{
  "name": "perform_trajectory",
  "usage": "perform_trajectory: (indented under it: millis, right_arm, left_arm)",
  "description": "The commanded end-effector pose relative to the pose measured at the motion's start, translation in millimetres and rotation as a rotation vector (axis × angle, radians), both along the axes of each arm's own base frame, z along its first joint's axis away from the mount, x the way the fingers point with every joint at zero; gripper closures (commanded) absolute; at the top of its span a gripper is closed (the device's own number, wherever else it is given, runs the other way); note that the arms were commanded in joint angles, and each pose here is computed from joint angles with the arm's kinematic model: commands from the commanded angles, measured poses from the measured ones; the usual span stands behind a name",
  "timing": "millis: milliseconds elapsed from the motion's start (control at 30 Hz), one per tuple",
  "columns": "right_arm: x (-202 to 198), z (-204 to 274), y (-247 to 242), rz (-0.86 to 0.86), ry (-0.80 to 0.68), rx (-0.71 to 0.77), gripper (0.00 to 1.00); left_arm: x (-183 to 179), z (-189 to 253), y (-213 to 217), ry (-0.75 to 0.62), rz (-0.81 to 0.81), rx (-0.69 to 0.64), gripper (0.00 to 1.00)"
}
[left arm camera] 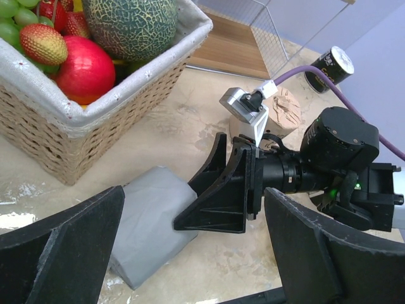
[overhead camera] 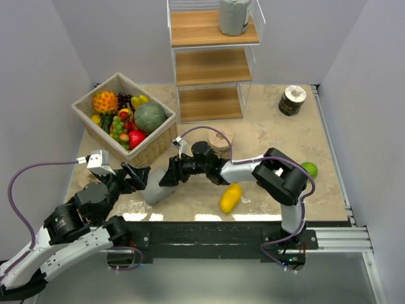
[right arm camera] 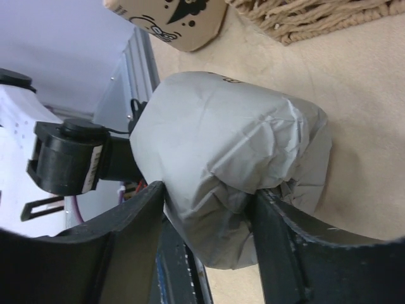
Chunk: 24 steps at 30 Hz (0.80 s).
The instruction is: Place and organize the paper towels onto the shelf
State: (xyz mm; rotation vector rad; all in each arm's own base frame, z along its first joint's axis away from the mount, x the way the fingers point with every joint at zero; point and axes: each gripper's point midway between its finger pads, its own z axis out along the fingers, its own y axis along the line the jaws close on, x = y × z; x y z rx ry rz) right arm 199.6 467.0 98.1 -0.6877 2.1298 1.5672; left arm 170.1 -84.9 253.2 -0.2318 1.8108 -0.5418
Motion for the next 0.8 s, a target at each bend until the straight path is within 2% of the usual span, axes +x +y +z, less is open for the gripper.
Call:
perform_trajectory:
  millis: [0, 233, 333, 433, 567, 633, 767]
  right_arm:
    - [-4, 20, 8, 0.036, -0.044, 0.101, 0.49]
    - [-2, 38, 2, 0.007, -0.093, 0.106, 0.6]
    - [8, 39, -9, -0.062, -0.14, 0.025, 0.63]
    - [27, 53, -33, -0.188, -0.223, -0.109, 0.65]
    - [39, 57, -79, -0.291, -0.314, -0.393, 0.65]
    - [49, 72, -89, -0.351, -0.394, -0.47, 0.65]
    - [48, 73, -107, -0.401, -0.432, -0.632, 0.65]
  left_arm:
    - [3, 11, -3, -0.029, 0.003, -0.027, 0.03]
    - [3, 11, -4, -0.033, -0.003, -0.025, 0.03]
    - [3, 12, -4, -0.034, -0.002, -0.03, 0.03]
    - [3, 13, -3, -0.037, -0.002, -0.036, 0.03]
    - [3, 12, -3, -0.035, 0.0, -0.034, 0.03]
    - [3, 11, -4, -0.034, 0.0, -0.031, 0.03]
    - [4, 11, -4, -0.031, 0.003, -0.026, 0.03]
